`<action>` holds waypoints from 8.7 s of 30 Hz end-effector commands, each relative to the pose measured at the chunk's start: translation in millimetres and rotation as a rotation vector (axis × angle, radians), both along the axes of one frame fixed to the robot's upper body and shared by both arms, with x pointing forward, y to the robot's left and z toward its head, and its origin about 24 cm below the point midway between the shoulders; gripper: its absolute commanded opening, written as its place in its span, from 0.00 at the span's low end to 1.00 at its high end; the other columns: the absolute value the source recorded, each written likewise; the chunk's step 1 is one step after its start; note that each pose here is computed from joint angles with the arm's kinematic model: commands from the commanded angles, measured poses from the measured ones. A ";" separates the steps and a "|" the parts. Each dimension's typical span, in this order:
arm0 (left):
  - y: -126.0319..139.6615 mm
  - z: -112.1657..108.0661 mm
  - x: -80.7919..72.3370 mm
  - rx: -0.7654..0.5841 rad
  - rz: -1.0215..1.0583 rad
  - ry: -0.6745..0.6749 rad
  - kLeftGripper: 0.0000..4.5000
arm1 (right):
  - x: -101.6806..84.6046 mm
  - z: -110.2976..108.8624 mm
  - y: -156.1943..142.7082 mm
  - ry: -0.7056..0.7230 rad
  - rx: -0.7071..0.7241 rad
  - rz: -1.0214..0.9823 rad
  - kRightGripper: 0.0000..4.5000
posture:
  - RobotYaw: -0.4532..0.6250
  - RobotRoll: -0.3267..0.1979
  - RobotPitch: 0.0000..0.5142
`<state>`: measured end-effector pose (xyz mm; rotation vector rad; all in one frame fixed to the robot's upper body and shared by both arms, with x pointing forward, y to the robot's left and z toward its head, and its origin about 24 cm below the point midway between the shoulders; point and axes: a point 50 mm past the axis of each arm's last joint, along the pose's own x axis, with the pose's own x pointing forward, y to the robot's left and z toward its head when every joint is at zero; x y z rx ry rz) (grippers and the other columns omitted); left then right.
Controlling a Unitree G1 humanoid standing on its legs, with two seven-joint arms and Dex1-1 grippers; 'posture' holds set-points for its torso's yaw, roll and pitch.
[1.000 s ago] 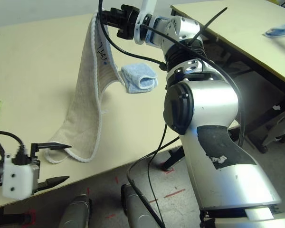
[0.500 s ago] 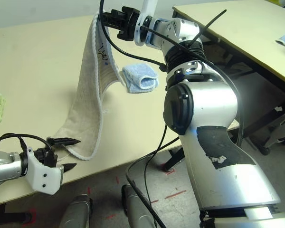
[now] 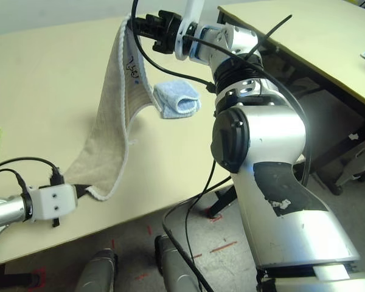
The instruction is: Fold the towel and set it aside.
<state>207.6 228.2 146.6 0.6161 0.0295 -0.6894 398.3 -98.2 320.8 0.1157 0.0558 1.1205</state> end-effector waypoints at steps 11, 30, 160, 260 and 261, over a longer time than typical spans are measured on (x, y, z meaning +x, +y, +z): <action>70.8 49.9 -49.6 -0.760 0.380 0.007 0.00 | -7.6 -27.0 -26.1 -0.002 -0.357 0.195 0.00 | 0.39 0.62 0.30; 152.6 112.0 -8.2 -0.496 0.364 -0.081 0.00 | 2.0 -24.6 -8.8 -0.513 -0.561 0.072 0.00 | 0.40 0.62 0.32; 38.7 20.3 -107.9 0.648 0.280 0.622 1.00 | -19.1 -110.4 -28.0 -0.213 -0.558 0.546 0.00 | 0.44 0.62 0.37; 94.1 41.0 -54.3 0.325 0.464 0.535 0.00 | -22.4 -145.0 -13.5 -0.305 -0.949 0.671 0.00 | 0.44 0.62 0.35; 93.8 39.7 -53.6 0.322 0.465 0.537 0.00 | -22.7 -144.9 -13.4 -0.303 -0.947 0.676 0.00 | 0.44 0.62 0.36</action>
